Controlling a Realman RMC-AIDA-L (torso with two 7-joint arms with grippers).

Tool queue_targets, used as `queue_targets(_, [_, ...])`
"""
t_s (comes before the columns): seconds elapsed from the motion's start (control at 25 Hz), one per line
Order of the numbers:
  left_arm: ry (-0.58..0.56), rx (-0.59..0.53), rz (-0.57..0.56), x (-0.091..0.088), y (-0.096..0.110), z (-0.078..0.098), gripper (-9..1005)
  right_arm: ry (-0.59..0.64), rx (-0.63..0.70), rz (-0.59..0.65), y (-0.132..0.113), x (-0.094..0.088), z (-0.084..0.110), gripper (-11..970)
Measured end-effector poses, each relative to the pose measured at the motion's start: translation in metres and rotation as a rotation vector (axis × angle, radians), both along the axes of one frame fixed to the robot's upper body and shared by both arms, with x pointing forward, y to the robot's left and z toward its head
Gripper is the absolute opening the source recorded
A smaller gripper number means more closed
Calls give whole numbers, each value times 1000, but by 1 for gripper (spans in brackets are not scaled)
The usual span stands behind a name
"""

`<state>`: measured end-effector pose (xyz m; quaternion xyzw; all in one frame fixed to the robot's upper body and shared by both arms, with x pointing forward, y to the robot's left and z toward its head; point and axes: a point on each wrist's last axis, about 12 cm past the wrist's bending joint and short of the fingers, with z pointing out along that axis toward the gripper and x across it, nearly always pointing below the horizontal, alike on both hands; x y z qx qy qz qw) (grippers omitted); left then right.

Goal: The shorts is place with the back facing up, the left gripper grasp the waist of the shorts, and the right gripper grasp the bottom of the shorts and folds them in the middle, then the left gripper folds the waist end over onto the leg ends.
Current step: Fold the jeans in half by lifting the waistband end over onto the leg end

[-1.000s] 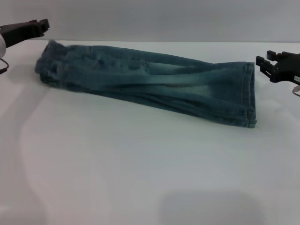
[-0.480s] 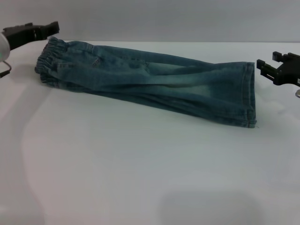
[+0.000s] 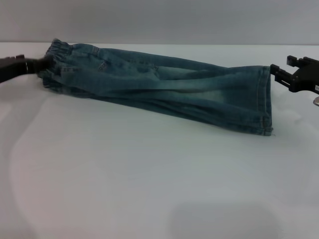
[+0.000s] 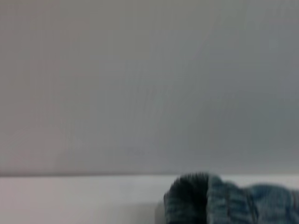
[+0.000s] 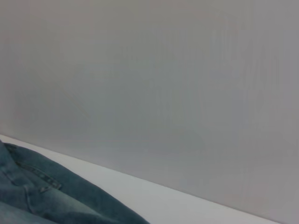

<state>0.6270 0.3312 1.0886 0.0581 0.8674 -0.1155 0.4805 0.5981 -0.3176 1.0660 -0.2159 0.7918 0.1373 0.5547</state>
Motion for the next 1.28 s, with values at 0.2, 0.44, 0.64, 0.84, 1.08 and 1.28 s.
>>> queue_targets(0.2, [29,45,-17,-5,3,-6,849,-5,17,27,2,-2,1,519])
queue_targets(0.44, [47,78,-29,-8,5,-10,835,-3,31,38,2,-6,0,519])
queue_targets(0.64, [60,81,-35,-8,2,-14,781,-4,34,40,2,-7,0,519])
queue_targets(0.84, [64,92,-59,-5,-7,-15,741,-6,32,39,1,-6,1,519])
queue_targets(1.08, [66,102,-78,0,-17,-15,721,-8,29,40,1,-6,2,519])
queue_targets(1.28, [45,138,-110,11,-32,-9,717,-9,29,41,1,-5,2,519])
